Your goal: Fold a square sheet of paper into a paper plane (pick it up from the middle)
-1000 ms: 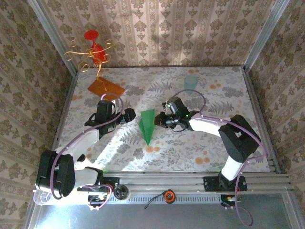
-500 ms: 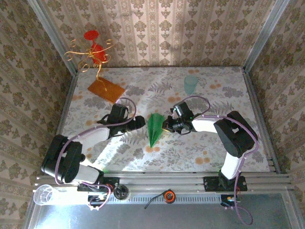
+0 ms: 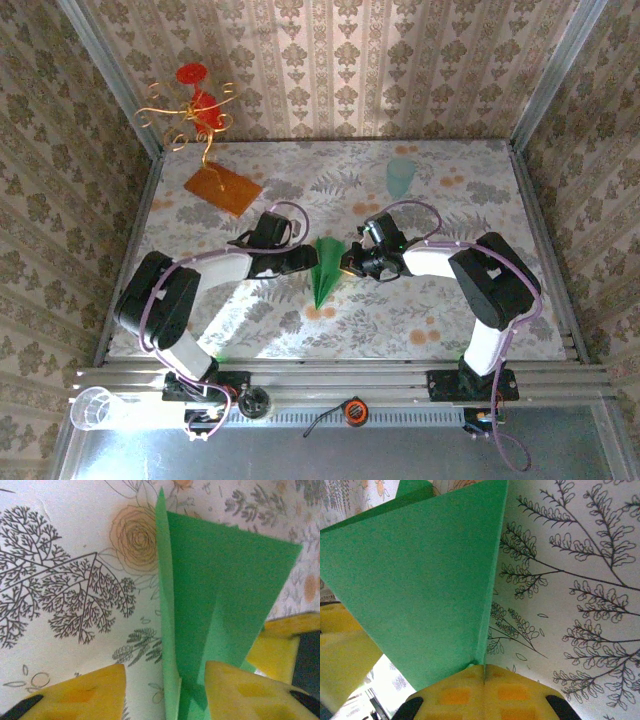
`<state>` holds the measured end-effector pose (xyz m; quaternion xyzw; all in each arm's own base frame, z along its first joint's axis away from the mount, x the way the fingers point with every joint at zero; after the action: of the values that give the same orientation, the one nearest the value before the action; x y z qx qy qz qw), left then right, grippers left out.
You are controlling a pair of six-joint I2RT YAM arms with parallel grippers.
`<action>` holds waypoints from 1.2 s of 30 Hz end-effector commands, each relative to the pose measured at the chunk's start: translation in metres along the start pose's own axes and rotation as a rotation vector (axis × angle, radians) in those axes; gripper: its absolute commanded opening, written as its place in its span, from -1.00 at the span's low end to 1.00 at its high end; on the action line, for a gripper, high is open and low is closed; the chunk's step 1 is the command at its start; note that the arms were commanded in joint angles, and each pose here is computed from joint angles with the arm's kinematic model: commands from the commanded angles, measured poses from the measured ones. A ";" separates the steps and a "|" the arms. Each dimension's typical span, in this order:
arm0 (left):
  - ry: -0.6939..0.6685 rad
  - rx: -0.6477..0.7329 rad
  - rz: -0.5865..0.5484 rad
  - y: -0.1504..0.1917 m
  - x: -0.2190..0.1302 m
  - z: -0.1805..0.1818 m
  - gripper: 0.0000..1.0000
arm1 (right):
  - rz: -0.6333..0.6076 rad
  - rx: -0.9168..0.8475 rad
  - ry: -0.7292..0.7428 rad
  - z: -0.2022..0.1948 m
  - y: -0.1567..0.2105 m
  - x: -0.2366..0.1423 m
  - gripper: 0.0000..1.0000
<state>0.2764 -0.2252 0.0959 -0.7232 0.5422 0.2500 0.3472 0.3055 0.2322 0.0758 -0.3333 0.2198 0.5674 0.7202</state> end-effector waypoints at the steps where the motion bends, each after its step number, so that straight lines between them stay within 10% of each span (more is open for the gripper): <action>1: -0.002 0.012 0.010 -0.003 0.004 -0.005 -0.29 | 0.013 0.019 -0.008 -0.002 0.000 0.003 -0.86; 10: -0.034 0.008 -0.059 -0.009 -0.010 -0.007 -0.84 | -0.051 0.009 0.007 -0.001 -0.005 -0.011 -0.91; 21: -0.030 -0.049 -0.092 -0.006 -0.010 0.002 -0.91 | -0.039 0.018 0.041 -0.007 -0.007 -0.008 -0.83; 36: -0.034 -0.114 -0.082 -0.001 0.001 0.012 -0.94 | -0.083 -0.126 0.299 0.019 -0.004 -0.043 -0.14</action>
<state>0.2791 -0.2173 0.0931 -0.7540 0.4975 0.2705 0.3328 0.3047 0.2193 0.1032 -0.4072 0.2611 0.5176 0.7057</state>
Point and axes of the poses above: each hand's point on the last joint's axis, 136 mm out from that joint toward the fingers, its own x axis out along the fingers, its own z axis along the line the jaws close on, y = z × x, the point moved 6 cm from there along -x, back along the fingers, and after that the axes turned 8 degrees about -x, right-handed, at the moved point
